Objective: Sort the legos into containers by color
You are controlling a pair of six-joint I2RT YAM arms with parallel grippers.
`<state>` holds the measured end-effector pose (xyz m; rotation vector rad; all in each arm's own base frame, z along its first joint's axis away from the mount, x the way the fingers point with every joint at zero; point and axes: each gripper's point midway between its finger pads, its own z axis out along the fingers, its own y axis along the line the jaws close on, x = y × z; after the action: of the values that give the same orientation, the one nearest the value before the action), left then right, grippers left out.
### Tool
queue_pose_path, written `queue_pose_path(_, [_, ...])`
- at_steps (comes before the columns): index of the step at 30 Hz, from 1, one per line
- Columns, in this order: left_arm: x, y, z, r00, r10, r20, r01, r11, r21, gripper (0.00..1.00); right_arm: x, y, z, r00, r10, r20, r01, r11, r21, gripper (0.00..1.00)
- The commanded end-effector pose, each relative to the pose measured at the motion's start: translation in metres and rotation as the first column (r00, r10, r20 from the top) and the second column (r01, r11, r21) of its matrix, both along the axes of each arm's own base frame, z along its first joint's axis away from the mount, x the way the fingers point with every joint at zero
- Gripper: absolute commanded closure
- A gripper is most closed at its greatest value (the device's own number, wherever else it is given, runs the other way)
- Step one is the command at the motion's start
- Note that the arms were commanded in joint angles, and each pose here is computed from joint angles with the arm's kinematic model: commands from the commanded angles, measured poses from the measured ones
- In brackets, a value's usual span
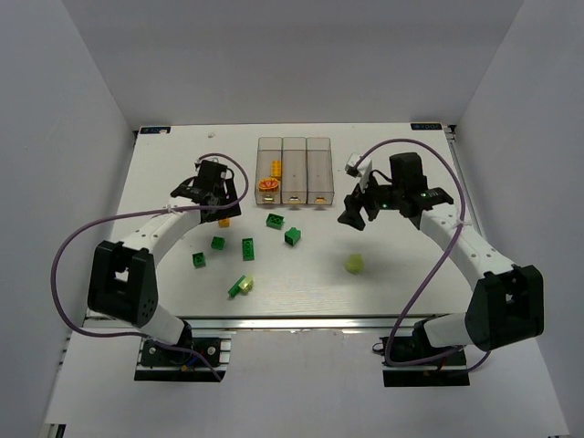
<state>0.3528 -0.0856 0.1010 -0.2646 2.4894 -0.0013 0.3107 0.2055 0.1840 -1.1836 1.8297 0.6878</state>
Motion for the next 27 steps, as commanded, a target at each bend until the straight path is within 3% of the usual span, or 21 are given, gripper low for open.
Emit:
queue_pose_path(1, [0.023,0.001,0.009,0.995,0.012,0.097,-0.013,1.0,0.017,0.15,0.01,0.003,0.015,0.997,-0.029,0.07,0.026,0.999,0.043,0.2])
queue_pose_path(4, [0.032,0.001,-0.004,0.997,-0.002,0.071,-0.001,0.999,0.047,0.15,0.017,0.003,0.013,0.996,-0.042,0.076,0.04,0.999,0.035,0.22])
queue_pose_path(11, [0.041,-0.003,-0.031,1.0,-0.007,0.016,0.006,0.998,0.059,0.2,0.028,0.009,0.017,0.996,-0.058,0.068,0.054,0.996,0.065,0.41])
queue_pose_path(17, [0.034,0.003,-0.052,0.999,0.018,-0.028,-0.016,0.996,0.09,0.23,0.028,0.009,0.013,0.997,-0.057,0.055,0.054,0.997,0.059,0.42])
queue_pose_path(21, [0.034,0.005,-0.06,0.999,0.031,-0.04,-0.027,0.994,0.101,0.32,0.03,0.01,0.014,0.997,-0.059,0.056,0.055,0.996,0.065,0.41])
queue_pose_path(27, [0.039,0.004,-0.067,0.998,0.034,-0.044,-0.029,0.994,0.107,0.34,0.034,0.011,0.013,0.997,-0.057,0.052,0.054,0.997,0.063,0.41])
